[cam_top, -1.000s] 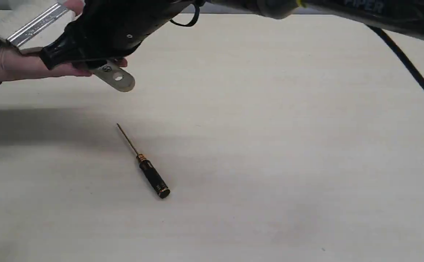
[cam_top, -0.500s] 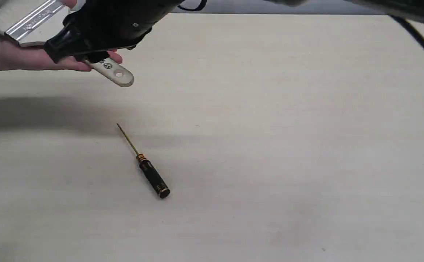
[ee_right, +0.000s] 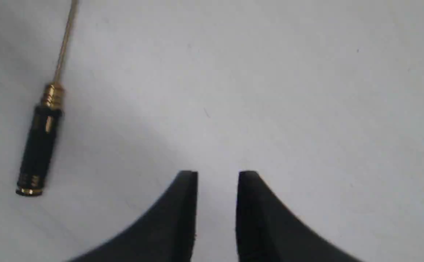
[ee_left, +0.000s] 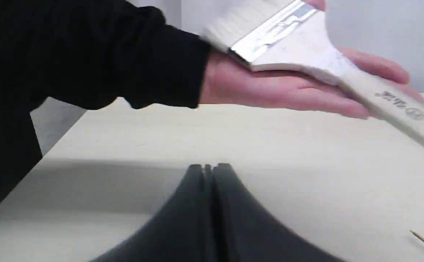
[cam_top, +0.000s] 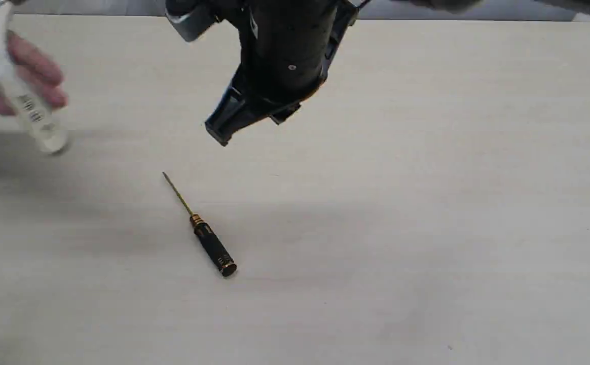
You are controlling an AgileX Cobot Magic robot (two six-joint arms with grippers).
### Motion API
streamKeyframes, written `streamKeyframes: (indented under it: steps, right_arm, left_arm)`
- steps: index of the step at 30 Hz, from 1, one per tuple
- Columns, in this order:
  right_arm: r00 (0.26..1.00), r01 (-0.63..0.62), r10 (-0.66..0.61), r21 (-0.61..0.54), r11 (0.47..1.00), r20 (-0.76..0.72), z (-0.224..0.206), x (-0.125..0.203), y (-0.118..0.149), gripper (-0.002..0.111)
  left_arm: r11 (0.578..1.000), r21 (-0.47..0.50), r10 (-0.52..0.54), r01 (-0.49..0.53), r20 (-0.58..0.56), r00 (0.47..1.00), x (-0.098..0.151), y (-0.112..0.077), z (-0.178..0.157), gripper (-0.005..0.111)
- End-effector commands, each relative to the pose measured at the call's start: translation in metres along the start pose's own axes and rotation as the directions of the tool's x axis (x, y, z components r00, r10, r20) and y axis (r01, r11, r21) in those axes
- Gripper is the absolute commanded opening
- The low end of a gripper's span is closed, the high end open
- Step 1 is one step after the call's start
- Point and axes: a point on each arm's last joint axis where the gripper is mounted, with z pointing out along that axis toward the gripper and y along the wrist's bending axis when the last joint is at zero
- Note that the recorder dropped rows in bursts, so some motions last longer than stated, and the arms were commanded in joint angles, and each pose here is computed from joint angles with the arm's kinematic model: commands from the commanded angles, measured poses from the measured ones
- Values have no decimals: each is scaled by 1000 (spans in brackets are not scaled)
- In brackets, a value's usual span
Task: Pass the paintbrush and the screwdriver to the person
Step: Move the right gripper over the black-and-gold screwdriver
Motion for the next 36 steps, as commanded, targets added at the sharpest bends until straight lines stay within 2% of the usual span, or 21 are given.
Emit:
streamKeyframes:
  steps: [1,5,11,15,20,32,36]
  right_arm:
    - [1000,5,-4,24,1000,-23,8,14,-6,6]
    - [998,-47,47,4,999,-32,20,39,-22,4]
    - [989,-149,150,-49,988,11,13,82,-48,4]
    - [992,-119,124,-137,983,24,10,105,-42,4]
    - [987,-126,143,-198,972,74,16,109,-34,4]
    - [987,-129,146,-207,970,67,22,108,-32,4]
    - [985,-113,143,-254,961,101,20,104,-28,4]
  left_arm:
    - [1000,10,-5,5,11,1000,0,-1,0,0]
    - [1000,10,-5,5,11,1000,0,-1,0,0]
    - [1000,10,-5,5,11,1000,0,-1,0,0]
    - [1000,10,-5,5,11,1000,0,-1,0,0]
    - [1000,10,-5,5,11,1000,0,-1,0,0]
    - [1000,10,-3,3,11,1000,0,-1,0,0]
    - [1000,10,-3,3,11,1000,0,-1,0,0]
